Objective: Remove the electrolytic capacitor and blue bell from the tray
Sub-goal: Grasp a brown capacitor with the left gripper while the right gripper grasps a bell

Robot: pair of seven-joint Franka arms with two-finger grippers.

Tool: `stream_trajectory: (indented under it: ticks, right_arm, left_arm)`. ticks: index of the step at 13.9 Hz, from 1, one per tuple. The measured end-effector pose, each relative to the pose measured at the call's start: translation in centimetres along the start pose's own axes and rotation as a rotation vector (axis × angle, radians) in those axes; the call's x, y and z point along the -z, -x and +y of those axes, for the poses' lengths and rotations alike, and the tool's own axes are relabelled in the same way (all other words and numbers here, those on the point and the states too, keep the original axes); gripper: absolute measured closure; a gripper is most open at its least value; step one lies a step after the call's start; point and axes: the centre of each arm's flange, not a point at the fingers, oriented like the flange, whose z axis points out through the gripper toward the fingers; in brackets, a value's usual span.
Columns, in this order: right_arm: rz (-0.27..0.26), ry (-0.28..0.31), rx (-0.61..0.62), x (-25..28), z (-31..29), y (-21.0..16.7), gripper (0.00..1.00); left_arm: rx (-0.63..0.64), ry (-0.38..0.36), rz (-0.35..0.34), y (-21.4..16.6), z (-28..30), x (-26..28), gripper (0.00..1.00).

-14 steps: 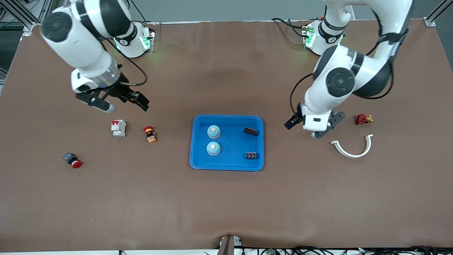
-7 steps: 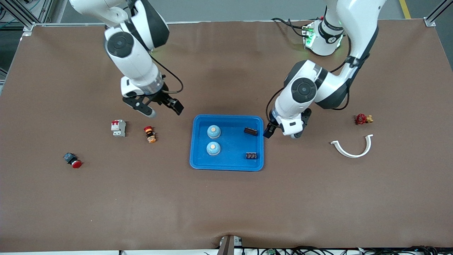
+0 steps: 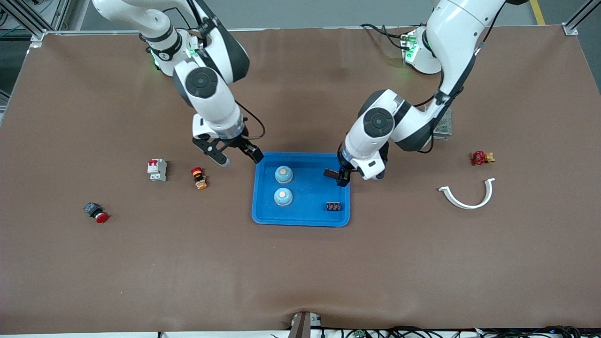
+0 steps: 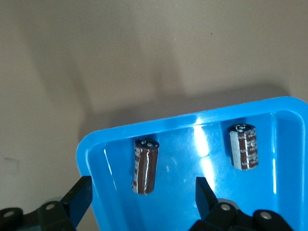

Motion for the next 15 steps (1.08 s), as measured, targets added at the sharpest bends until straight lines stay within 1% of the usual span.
stream_trajectory:
  ticks: [2,3,4,6,7,9,10,12,15]
  right_arm:
    - [0.004,0.006,-0.108,-2.2,-1.0,0.2,0.00]
    - [0.005,0.005,-0.154,-2.9,-1.4,0.0,0.00]
    - [0.006,-0.002,-0.205,-3.4,-1.9,-0.2,0.00]
    - [0.005,-0.016,-0.303,-4.5,-3.0,0.0,0.00]
    - [0.004,-0.025,-0.342,-5.2,-3.6,0.2,0.00]
    - [0.003,-0.035,-0.394,-6.9,-4.3,0.4,0.00]
    - [0.002,-0.030,-0.410,-7.8,-4.5,0.7,0.00]
    - [0.002,-0.016,-0.434,-9.7,-4.9,1.3,0.00]
    - [0.014,-0.003,-0.456,-11.6,-5.5,2.1,0.00]
  left_arm:
    - [0.023,0.013,-0.002,0.8,0.5,-1.0,0.08]
    - [0.027,0.009,-0.004,0.9,0.7,-1.6,0.18]
    - [0.028,0.002,-0.006,1.0,0.8,-2.2,0.21]
    - [0.033,-0.012,-0.007,0.9,0.8,-3.2,0.20]
    - [0.035,-0.016,-0.007,1.0,0.8,-3.5,0.21]
    - [0.037,-0.021,-0.007,1.4,0.6,-3.8,0.22]
    - [0.042,-0.023,-0.007,1.5,0.5,-3.9,0.22]
    - [0.047,-0.024,-0.007,1.6,0.4,-4.1,0.26]
    - [0.054,-0.030,-0.003,1.1,0.6,-4.5,0.29]
